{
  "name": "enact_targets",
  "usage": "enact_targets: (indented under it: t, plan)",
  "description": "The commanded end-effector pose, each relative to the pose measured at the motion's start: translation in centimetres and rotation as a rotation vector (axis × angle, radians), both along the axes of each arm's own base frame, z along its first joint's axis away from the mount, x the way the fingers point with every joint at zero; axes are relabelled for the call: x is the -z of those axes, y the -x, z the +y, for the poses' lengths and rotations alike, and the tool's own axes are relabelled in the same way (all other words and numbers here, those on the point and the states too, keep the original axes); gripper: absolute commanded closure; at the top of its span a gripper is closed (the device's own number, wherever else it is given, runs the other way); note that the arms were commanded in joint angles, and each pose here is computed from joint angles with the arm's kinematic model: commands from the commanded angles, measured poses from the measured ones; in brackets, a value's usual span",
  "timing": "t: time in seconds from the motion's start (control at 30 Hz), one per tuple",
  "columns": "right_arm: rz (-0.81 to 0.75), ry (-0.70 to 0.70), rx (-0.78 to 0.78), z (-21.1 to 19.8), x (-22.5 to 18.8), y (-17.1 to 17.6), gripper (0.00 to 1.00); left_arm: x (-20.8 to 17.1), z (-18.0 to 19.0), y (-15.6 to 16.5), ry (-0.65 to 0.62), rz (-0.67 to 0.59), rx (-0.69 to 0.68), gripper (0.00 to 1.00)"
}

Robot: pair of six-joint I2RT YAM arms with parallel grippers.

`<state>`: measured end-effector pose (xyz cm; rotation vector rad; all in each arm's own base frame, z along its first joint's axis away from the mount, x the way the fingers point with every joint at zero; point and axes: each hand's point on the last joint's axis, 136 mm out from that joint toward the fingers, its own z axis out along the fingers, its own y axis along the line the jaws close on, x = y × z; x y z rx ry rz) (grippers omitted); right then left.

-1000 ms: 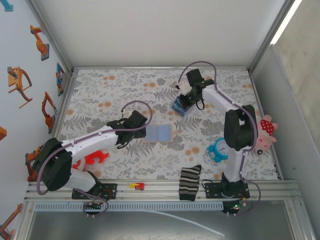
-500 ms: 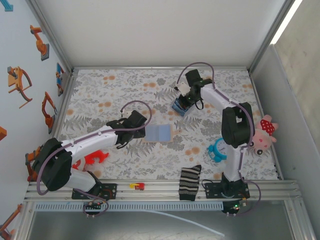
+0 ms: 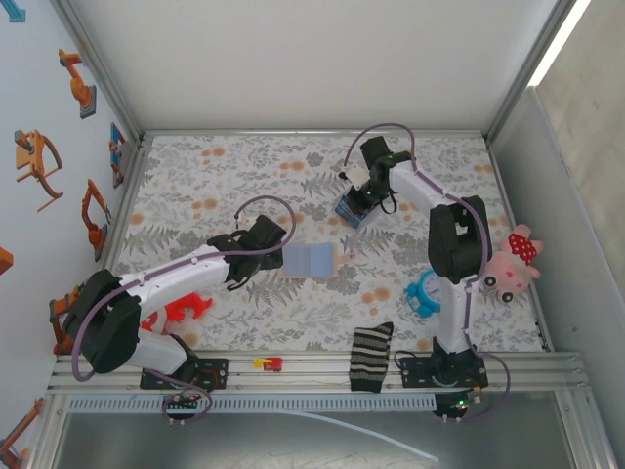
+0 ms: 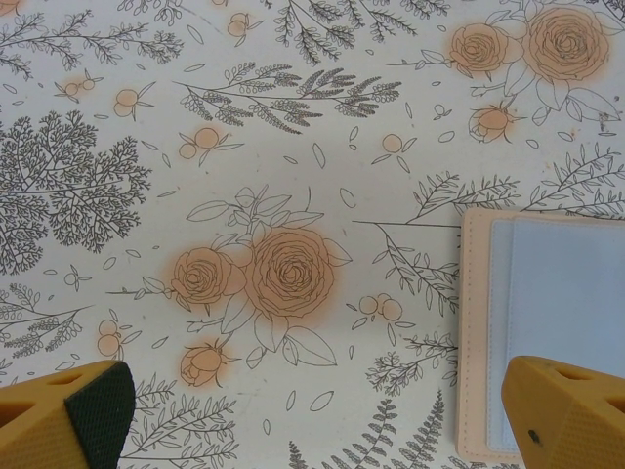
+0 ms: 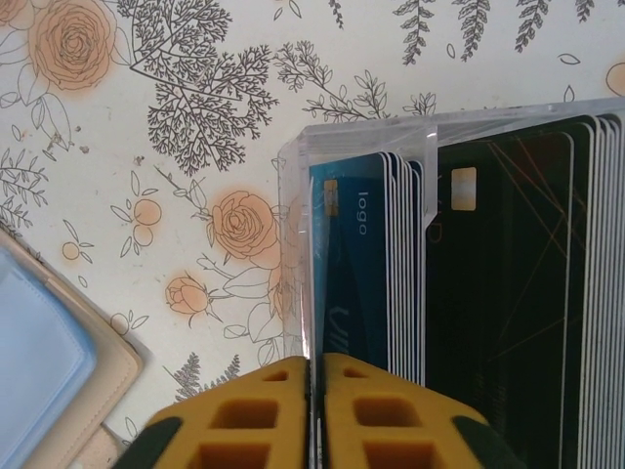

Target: Take the credit cards out of the card holder

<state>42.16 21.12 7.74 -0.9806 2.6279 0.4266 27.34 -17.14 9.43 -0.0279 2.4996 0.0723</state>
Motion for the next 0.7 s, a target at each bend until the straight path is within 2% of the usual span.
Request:
enact_targets:
  t: [0.0, 0.13, 0.4, 0.67]
  plan:
    - [-0.017, 0.013, -0.007, -0.3, -1.3, 0.0, 0.82, -0.7, 0.7, 0.1, -0.004, -0.012, -0.019, 0.03]
    - [-0.036, 0.02, -0.003, -0.5, -2.0, -0.1, 0.76, -0.9, 0.8, 0.0, -0.002, -0.017, -0.022, 0.03]
    - [-0.082, 0.003, 0.017, -0.7, -4.2, 0.1, 0.75, -1.9, 1.7, -0.1, -0.008, -0.045, -0.04, 0.03]
    - [-0.202, 0.012, 0.111, -2.4, -7.6, 0.5, 0.65, -3.8, 5.0, 0.0, -0.027, -0.123, -0.108, 0.03]
